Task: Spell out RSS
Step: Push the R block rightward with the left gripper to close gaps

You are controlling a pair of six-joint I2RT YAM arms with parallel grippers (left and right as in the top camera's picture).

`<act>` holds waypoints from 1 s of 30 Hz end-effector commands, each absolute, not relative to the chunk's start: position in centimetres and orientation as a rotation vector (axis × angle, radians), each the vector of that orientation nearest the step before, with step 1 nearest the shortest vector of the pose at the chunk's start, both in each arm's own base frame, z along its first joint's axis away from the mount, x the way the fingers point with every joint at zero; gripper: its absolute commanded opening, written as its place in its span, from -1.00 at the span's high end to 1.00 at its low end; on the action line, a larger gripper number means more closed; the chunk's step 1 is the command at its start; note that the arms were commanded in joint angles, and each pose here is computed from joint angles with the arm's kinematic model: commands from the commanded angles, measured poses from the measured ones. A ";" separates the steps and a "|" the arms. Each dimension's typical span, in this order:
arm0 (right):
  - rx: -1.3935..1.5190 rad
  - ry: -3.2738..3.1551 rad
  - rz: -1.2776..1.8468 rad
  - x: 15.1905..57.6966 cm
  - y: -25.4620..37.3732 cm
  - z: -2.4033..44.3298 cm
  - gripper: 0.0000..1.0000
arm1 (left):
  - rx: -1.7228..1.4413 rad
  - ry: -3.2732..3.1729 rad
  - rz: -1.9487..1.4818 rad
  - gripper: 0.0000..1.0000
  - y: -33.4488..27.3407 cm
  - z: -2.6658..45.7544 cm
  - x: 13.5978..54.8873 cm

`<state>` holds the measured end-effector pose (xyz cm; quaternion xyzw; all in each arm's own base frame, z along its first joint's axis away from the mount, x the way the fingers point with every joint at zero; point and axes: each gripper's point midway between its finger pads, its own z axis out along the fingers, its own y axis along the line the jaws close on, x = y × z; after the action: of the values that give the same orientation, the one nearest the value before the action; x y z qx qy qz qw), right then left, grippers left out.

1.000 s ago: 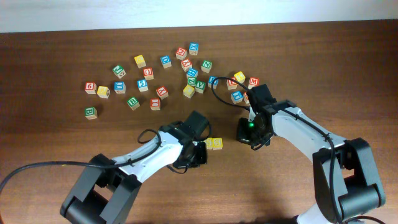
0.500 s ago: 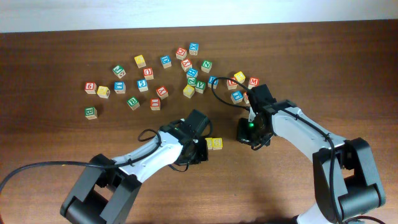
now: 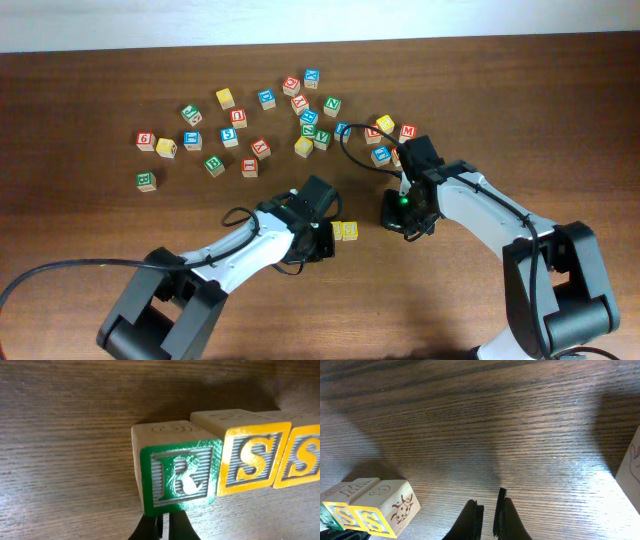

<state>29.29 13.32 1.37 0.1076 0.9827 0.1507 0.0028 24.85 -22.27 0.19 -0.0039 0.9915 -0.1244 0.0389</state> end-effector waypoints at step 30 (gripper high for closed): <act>0.336 3.098 0.462 28.9 13.0 0.9 0.90 | -0.029 3.016 -0.362 1.00 -22.2 0.0 25.3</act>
<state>29.29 13.33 1.37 0.1076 0.9827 0.1509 0.0028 25.39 -22.45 0.28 -0.0037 0.9906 -0.1269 0.0510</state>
